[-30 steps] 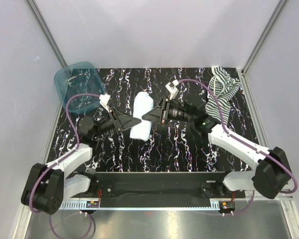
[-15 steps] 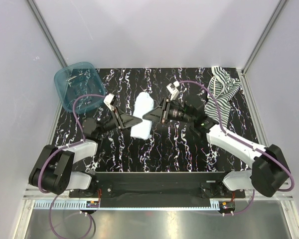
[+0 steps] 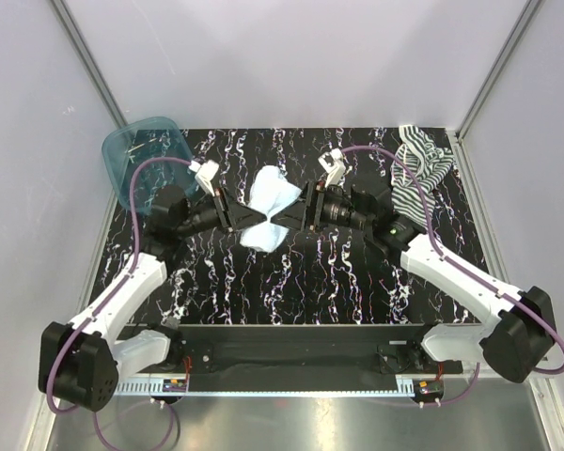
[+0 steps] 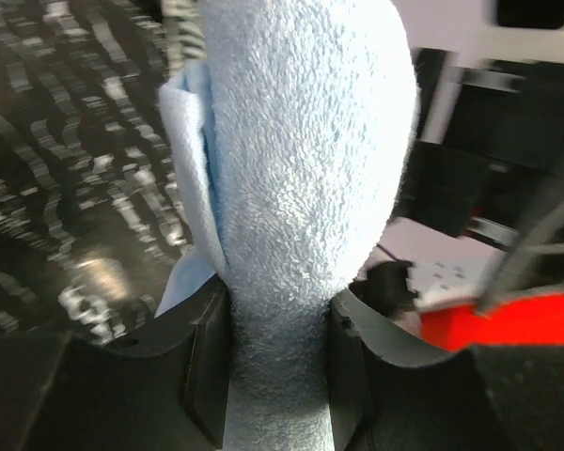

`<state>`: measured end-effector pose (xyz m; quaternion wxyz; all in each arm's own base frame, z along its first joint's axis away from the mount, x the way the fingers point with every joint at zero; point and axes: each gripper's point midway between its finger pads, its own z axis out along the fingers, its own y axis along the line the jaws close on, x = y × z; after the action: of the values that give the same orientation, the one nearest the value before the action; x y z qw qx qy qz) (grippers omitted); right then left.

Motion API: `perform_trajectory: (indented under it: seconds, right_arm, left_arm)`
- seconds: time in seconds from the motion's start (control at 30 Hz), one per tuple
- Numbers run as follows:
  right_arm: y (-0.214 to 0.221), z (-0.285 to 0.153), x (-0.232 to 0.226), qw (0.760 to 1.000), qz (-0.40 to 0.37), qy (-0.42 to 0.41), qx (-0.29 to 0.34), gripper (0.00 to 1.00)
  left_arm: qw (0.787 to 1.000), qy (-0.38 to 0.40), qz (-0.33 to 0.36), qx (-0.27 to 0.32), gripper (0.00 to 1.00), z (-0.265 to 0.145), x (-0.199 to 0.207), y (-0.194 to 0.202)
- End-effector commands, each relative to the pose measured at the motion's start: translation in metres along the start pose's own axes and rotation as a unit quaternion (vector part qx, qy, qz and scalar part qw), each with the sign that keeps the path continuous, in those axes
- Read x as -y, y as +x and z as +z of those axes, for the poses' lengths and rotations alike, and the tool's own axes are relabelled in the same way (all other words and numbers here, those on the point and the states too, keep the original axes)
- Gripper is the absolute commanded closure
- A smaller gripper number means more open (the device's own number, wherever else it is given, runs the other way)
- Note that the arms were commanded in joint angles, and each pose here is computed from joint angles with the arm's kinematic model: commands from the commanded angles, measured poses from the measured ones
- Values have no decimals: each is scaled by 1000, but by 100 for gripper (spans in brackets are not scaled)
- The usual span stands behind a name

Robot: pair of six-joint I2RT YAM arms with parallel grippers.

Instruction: Roll the towels

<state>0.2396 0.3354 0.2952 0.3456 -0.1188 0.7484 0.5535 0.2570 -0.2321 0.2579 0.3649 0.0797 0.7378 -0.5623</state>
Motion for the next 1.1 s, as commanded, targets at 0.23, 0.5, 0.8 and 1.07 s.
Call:
perform_trajectory:
  seconds: [0.23,0.5,0.8,1.07]
  right_arm:
    - [-26,-23,13,992,-53,114,27,11]
    - [-7,-35,27,991,-44,129,16,10]
    - [20,-45,32,993,-26,115,-8,10]
    - [38,-42,32,995,-10,91,-39,10]
  left_arm:
    - [994,-102,39,18,100,-28,-25,-63]
    - [947,-292,115,64,100,-77,-76,-142]
    - [853,-490,148,106,100,-150,-170,-227]
    - [758,-616,207,53,100,-189,-261,-253]
